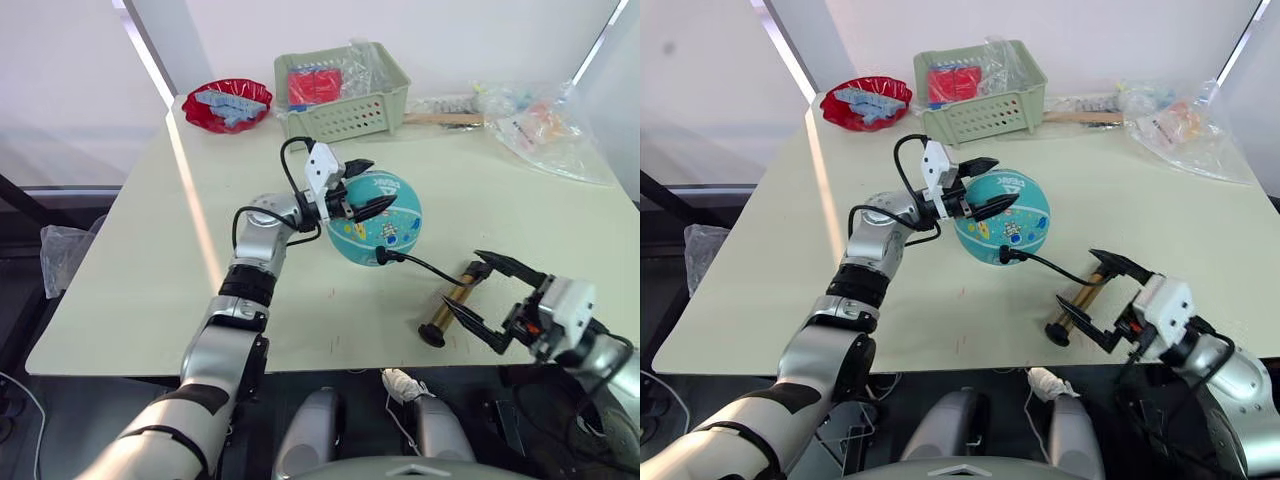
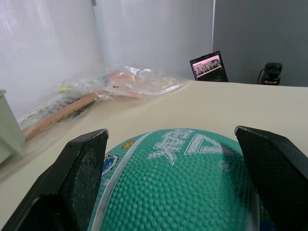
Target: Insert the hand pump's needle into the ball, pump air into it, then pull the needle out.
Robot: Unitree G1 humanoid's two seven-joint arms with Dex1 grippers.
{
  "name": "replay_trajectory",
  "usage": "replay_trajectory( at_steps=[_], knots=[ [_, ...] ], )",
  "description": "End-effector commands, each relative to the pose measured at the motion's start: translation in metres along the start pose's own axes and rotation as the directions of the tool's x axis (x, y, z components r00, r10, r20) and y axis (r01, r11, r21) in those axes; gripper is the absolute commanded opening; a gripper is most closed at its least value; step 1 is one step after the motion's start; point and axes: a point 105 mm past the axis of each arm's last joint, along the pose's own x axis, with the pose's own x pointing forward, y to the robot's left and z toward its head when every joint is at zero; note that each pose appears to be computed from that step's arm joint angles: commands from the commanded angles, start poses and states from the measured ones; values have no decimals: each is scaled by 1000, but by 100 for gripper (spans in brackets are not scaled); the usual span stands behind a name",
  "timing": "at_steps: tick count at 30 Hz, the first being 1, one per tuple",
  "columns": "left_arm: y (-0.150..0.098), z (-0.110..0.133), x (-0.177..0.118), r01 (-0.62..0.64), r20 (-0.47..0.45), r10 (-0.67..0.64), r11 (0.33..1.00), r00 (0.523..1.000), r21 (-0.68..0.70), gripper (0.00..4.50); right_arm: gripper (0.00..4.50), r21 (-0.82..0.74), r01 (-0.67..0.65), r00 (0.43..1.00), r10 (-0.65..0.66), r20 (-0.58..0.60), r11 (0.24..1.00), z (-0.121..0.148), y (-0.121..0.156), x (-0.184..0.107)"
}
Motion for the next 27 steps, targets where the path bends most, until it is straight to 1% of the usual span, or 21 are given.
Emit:
replay_trajectory(
  at_steps=[1,2,6,9,11,13,17,19,23,27],
  knots=[
    [-15,-35,2,8,-119,-17,997,993,-77,450,438,-95,8,995,-18,-99,995,-1,-4,15],
    [-15,-36,3,0,-124,-10,997,992,-81,450,438,-124,-9,993,-6,-119,992,-1,-5,21],
    [-17,-39,5,-25,-137,12,995,990,-95,450,438,-184,-58,990,34,-136,981,3,-4,40],
    [-18,-40,5,-44,-147,30,994,989,-99,450,438,-221,-88,986,54,-157,971,3,-3,47],
    [-21,-41,8,-65,-149,47,991,988,-115,450,438,-311,-130,979,73,-189,941,-1,-2,59],
    [-22,-42,9,-82,-150,63,989,987,-125,450,438,-368,-151,974,75,-212,918,-4,-2,66],
    [-24,-42,10,-105,-158,84,986,984,-131,450,438,-440,-152,973,54,-227,885,-6,-3,75],
    [-24,-43,10,-118,-163,95,984,982,-135,450,438,-493,-165,970,50,-238,855,-6,-3,80],
    [-24,-42,11,-137,-168,113,981,979,-140,450,438,-552,-195,960,42,-277,811,-14,-4,82],
    [-24,-42,11,-154,-174,129,978,976,-140,450,438,-591,-193,963,36,-267,783,-12,-3,85]
  ],
)
